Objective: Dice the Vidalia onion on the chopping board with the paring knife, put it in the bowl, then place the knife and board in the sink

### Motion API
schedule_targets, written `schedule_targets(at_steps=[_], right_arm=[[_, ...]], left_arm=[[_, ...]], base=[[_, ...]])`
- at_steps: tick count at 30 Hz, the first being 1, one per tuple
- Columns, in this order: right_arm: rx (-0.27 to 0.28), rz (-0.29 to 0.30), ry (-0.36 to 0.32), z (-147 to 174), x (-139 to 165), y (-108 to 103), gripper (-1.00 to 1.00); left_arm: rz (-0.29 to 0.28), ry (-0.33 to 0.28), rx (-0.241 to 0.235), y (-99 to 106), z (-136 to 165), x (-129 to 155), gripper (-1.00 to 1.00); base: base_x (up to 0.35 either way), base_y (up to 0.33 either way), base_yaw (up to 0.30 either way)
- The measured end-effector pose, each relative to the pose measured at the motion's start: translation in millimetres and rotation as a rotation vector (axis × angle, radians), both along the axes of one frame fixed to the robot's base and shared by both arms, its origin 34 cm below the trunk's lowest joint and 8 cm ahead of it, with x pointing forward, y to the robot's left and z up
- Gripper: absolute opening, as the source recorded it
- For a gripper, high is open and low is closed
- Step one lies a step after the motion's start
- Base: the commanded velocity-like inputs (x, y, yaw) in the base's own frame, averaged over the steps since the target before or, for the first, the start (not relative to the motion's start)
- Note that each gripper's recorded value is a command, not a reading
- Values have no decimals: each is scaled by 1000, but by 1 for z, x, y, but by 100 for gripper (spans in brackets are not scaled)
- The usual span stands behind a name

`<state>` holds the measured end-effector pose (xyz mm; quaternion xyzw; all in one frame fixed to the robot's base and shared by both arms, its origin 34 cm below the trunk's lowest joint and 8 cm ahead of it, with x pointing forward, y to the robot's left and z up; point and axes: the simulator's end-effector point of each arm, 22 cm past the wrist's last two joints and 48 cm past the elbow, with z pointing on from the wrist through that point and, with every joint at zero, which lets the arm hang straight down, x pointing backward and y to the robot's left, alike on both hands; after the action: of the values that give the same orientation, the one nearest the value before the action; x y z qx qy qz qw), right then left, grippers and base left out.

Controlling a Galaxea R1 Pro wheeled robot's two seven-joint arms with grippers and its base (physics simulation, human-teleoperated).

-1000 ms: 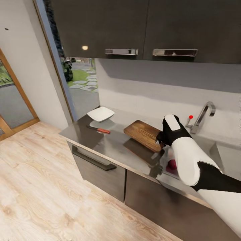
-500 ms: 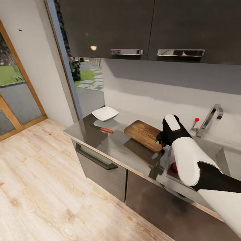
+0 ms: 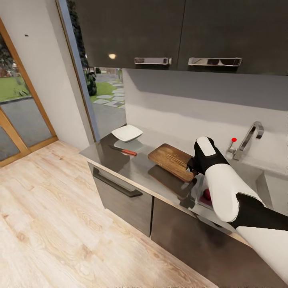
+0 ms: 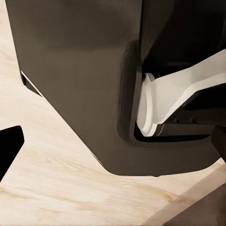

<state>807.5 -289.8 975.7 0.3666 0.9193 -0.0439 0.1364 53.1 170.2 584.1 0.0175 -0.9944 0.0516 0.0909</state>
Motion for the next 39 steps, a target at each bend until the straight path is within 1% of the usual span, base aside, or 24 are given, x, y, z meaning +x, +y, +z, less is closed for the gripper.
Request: schedule_targets(at_steps=[6,15,21,29,39], right_arm=[[0,0,9,-6,0,0,-100],[-1,2,13,-8,0,0,-100],[-1,1,14,-9,0,0,-100],[-1,1,14,-9,0,0,-100],[0,0,13,-9,0,0,-100]], left_arm=[[1,9,0,0,1,-3,100],[1,12,1,0,1,-5,100],[0,13,0,0,1,-5,100],[1,13,0,0,1,-5,100],[0,13,0,0,1,-5,100]], base=[[-15,-2,0],[-1,-84,10],[0,-26,135],[0,-153,34],[0,-12,162]])
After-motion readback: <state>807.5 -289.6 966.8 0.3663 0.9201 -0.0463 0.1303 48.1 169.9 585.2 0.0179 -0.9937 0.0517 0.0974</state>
